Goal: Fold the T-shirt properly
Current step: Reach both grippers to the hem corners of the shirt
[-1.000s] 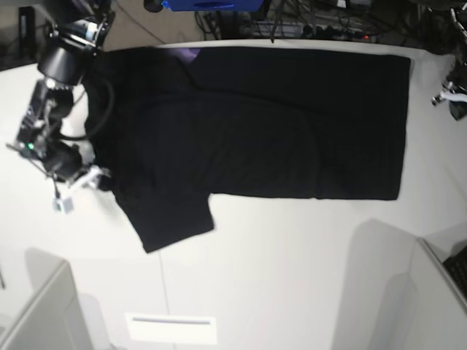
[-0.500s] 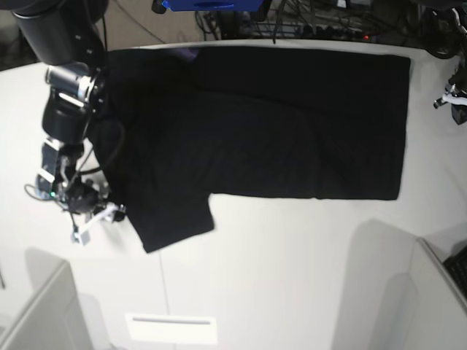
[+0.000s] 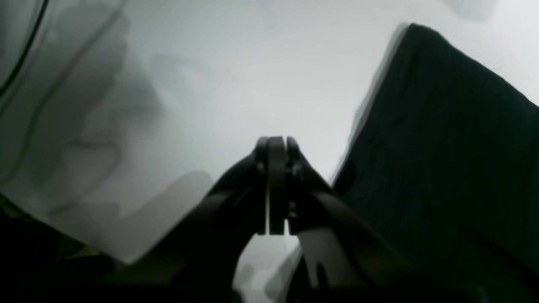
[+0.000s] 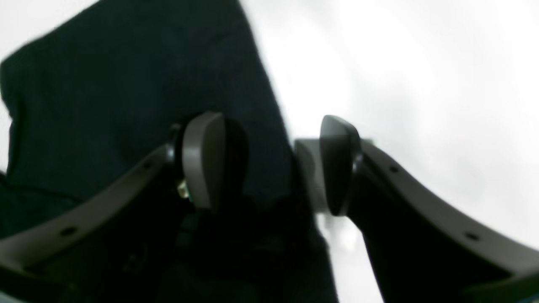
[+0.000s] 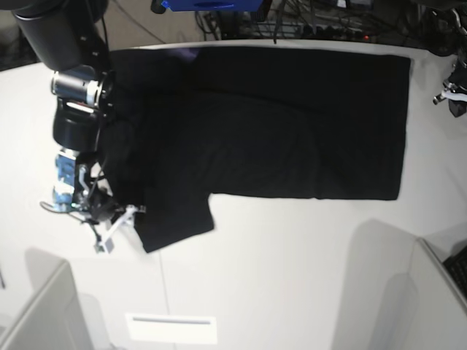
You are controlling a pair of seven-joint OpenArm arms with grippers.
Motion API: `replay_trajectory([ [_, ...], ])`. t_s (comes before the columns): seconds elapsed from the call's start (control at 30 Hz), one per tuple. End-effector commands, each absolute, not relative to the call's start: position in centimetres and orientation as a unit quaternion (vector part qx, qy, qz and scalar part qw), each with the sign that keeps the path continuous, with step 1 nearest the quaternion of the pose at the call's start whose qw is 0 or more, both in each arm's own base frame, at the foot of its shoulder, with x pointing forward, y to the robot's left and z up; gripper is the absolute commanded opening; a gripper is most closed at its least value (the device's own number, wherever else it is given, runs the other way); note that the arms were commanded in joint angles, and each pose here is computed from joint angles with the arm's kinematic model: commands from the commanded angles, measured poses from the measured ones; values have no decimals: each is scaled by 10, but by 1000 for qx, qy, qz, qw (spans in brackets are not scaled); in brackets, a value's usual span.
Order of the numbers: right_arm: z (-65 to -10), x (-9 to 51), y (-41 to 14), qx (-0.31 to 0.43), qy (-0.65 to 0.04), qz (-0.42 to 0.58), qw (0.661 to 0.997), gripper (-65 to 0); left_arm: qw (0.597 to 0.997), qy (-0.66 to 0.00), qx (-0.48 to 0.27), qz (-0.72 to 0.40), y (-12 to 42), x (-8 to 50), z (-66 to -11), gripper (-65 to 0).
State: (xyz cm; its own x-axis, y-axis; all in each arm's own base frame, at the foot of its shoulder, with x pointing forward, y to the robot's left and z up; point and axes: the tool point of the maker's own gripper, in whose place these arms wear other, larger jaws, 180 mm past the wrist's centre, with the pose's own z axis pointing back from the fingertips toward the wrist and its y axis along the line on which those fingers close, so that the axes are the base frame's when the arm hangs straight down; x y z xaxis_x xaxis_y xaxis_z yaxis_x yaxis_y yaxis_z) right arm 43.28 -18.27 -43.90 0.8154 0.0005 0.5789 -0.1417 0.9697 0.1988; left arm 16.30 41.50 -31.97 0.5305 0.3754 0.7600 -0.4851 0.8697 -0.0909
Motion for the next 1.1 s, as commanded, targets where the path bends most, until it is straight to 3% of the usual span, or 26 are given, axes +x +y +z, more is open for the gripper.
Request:
replay_trajectory([
  [0.0, -440, 429, -186, 115, -287, 37, 950, -317, 864, -438, 75, 235, 421, 170, -304, -650],
  [0.1, -439, 430, -186, 115, -288, 35, 950, -332, 864, -439, 75, 235, 421, 171, -304, -650],
  [0.27, -439, 430, -188, 112, -287, 36, 951, -506, 863, -444, 69, 233, 418, 177, -304, -650],
  [0.47, -440, 429, -188, 112, -286, 37, 951, -650, 891, -403, 117, 173, 405, 197, -324, -650],
  [0.73, -435, 428, -191, 104, -300, 39, 948, -650, 887, -409, 114, 182, 410, 245, -334, -650],
  [0.9, -409, 428, -183, 85, -330, 61, 938, -650, 879, -411, 65, 234, 414, 282, -351, -244],
  [0.97, -399, 429, -184, 76, -338, 68, 936, -650, 876, -409, 39, 254, 413, 300, -360, -217],
  [1.07, -392, 428, -181, 72, -345, 73, 933, -650, 896, -380, 24, 227, 401, 333, -374, -252],
])
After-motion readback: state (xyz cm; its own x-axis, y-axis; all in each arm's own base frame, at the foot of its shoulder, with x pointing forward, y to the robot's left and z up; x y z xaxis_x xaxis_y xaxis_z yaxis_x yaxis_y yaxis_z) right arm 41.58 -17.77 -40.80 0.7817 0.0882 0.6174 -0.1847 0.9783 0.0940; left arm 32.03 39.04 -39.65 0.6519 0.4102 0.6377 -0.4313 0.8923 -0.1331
